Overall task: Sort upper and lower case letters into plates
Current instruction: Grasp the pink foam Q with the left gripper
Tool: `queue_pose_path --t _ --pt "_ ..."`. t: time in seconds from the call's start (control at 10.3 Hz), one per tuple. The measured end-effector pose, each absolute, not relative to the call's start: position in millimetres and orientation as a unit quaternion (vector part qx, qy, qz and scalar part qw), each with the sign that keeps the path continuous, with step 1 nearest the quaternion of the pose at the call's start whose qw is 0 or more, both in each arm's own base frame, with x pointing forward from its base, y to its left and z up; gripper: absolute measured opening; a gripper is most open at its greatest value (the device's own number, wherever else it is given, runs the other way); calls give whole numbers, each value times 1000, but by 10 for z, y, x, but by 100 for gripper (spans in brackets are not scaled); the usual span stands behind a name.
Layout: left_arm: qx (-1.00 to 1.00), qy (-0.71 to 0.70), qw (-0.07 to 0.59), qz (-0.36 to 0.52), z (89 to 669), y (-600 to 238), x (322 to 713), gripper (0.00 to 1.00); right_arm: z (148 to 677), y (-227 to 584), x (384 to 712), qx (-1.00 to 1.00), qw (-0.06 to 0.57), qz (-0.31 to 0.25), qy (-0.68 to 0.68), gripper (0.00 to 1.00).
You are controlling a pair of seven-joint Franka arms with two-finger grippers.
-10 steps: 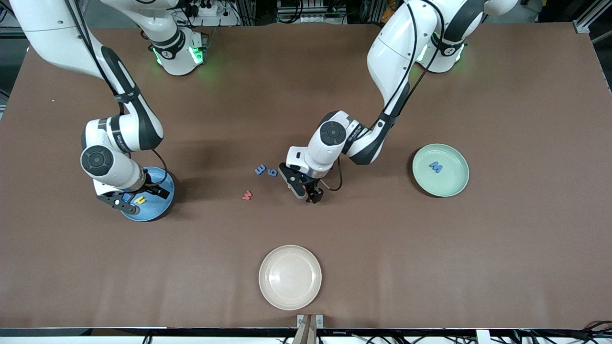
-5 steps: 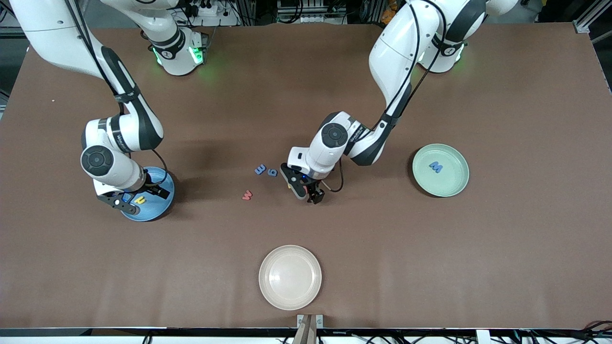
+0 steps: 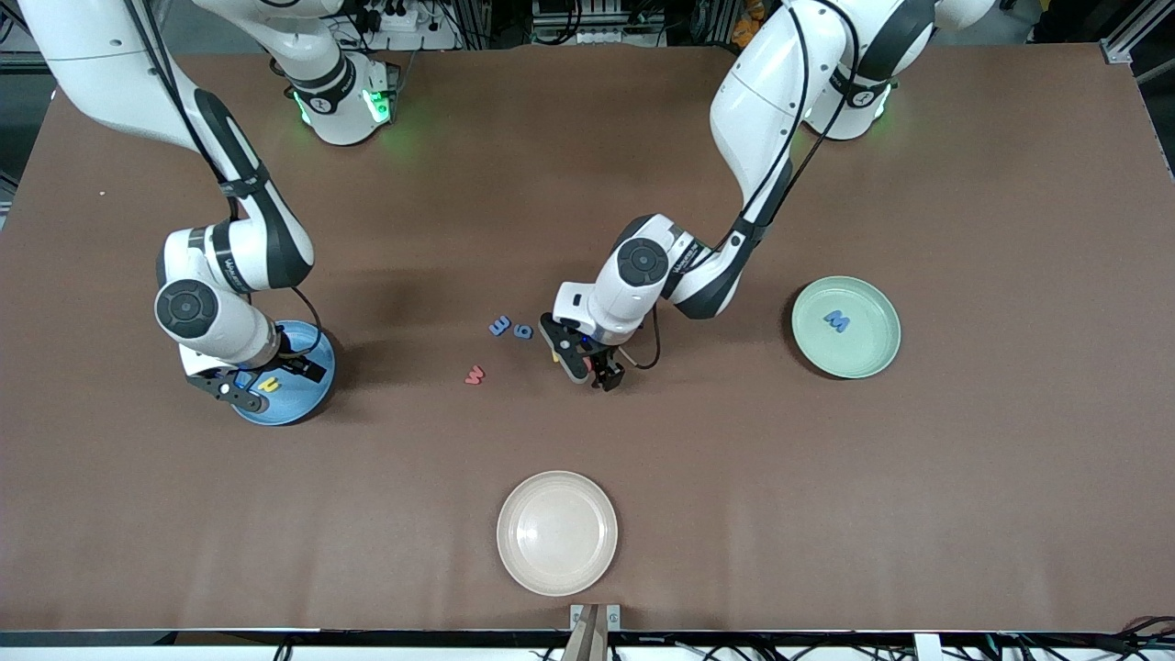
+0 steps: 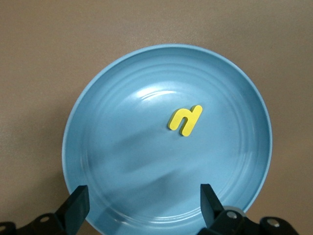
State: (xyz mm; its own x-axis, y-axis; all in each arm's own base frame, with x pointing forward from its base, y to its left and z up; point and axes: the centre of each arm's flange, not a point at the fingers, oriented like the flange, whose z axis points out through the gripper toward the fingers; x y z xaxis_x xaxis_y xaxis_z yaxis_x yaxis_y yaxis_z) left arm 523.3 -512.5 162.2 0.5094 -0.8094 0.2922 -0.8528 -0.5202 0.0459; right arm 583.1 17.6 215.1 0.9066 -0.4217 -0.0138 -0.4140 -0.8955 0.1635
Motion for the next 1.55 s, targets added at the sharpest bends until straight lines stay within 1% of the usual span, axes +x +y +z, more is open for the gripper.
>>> queue_pose_path --t 0.1,0.19,0.29,0.39,0.48,0.58,0.68,0.77,1.55 --pt "864 -481 92 117 1615 -5128 5226 100 2151 176 5831 973 79 -24 -215 100" --pt "864 -481 92 117 1614 -5129 5225 97 2151 176 5831 973 79 -24 -215 100" --pt "864 -481 92 117 1615 -5128 5226 92 2151 177 5831 973 79 -24 -215 100" --pt "864 -481 93 119 1636 -5132 5235 83 2151 184 5831 973 79 -24 -214 100" --pt "864 -481 93 119 1640 -5134 5236 82 2151 187 5831 973 79 -24 -214 100" --pt "863 -481 93 121 1660 -5138 5244 69 2151 187 5831 973 79 -24 -214 100" --pt "863 -481 94 122 1671 -5137 5252 48 2151 187 5831 973 79 -24 -214 100" --pt "863 -481 94 124 1704 -5148 5253 36 2151 188 5831 973 79 -24 -214 100" --pt "867 -476 94 116 1710 -5114 5277 36 2149 207 5829 974 78 -24 -212 100"
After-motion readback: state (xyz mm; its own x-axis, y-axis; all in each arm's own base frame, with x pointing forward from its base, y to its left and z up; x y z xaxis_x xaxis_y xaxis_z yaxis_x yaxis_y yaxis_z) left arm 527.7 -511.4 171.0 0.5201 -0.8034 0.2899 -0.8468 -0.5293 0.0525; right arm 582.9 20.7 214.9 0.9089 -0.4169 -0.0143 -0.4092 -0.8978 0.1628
